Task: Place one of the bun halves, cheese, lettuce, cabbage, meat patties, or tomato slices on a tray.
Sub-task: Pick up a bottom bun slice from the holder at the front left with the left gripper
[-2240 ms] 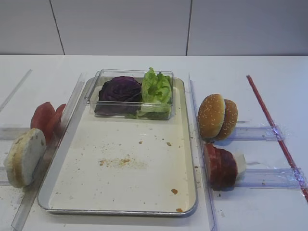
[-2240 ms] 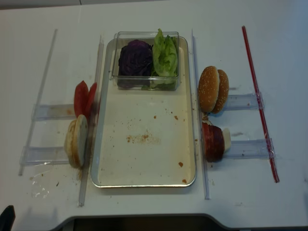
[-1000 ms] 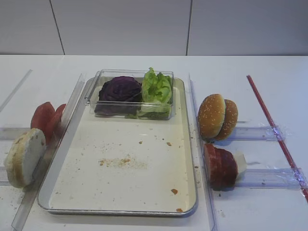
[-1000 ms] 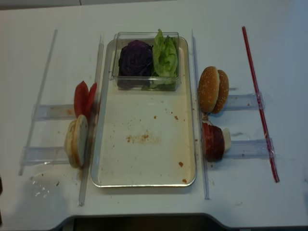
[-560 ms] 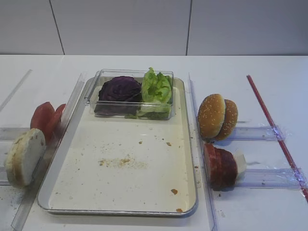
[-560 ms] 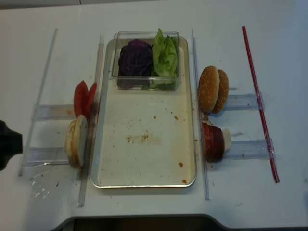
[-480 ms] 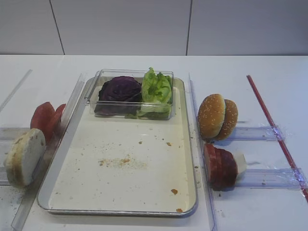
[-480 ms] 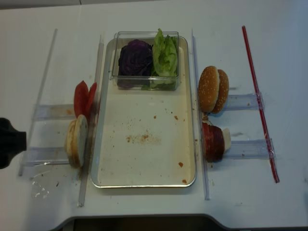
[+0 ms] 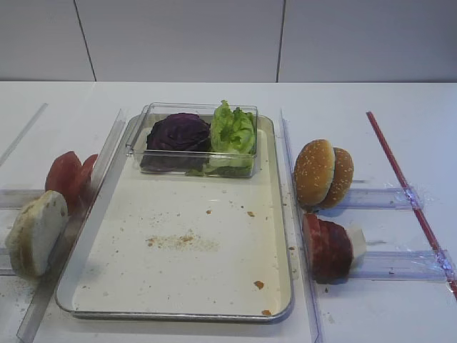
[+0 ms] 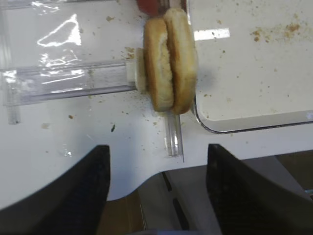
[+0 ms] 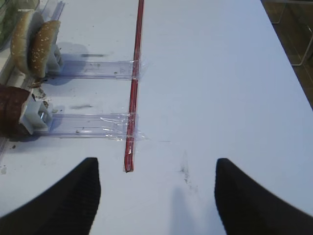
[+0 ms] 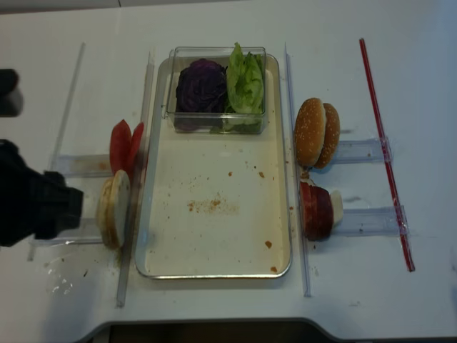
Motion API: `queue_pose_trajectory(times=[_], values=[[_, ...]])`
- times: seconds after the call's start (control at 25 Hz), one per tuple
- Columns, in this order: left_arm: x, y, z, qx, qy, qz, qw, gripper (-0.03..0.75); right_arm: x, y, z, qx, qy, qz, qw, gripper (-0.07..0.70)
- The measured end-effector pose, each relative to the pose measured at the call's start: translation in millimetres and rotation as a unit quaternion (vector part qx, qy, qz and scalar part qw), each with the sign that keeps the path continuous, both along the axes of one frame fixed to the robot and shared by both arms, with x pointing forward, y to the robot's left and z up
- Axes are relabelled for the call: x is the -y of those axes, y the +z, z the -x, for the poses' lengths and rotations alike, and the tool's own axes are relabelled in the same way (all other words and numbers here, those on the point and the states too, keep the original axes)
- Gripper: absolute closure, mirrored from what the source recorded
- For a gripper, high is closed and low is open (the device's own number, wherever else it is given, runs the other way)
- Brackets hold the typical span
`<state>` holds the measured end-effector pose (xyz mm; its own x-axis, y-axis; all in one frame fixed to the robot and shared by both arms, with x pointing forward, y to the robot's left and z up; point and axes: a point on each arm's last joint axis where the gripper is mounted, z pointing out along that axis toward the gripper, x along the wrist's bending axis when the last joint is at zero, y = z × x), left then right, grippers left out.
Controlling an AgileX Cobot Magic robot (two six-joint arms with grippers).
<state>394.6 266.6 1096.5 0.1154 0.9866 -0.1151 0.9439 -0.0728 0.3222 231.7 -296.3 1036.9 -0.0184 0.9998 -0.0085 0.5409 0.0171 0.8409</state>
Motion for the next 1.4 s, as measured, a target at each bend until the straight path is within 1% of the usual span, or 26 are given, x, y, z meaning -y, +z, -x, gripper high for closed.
queue_pose_trajectory(times=[0.16,0.28,0.44,0.6,0.8,0.96,1.2,1.28,1.4], values=[[19,-13.5,-13,-0.040,-0.024,-0.007,0.9989,0.304,0,0.0,0,0.000,0.000,0.000,1.0000,0.123],[30,-22.5,-22,-0.063,-0.029,-0.029,0.9971,0.304,0,0.0,0,0.000,0.000,0.000,1.0000,0.123],[41,-24.8,-40,-0.068,-0.029,-0.055,0.9957,0.304,0,0.0,0,0.000,0.000,0.000,1.0000,0.123],[50,-25.1,-60,-0.070,-0.031,-0.062,0.9951,0.304,0,0.0,0,0.000,-0.001,0.001,1.0000,0.123],[58,-34.7,-79,-0.090,-0.031,-0.066,0.9933,0.304,0,0.0,0,0.000,0.000,0.002,1.0000,0.123],[63,-41.3,-83,-0.104,-0.032,-0.061,0.9922,0.304,0,0.0,0,0.000,0.000,0.002,1.0000,0.123],[74,-52.3,-85,-0.123,-0.053,-0.068,0.9886,0.304,0,0.0,0,0.000,0.000,0.002,1.0000,0.123],[75,-53.3,-86,-0.125,-0.054,-0.068,0.9883,0.304,0,0.0,0,0.000,0.000,0.002,1.0000,0.123],[76,-55.1,-87,-0.128,-0.055,-0.069,0.9878,0.326,0,0.0,0,0.000,0.000,0.002,1.0000,0.123]])
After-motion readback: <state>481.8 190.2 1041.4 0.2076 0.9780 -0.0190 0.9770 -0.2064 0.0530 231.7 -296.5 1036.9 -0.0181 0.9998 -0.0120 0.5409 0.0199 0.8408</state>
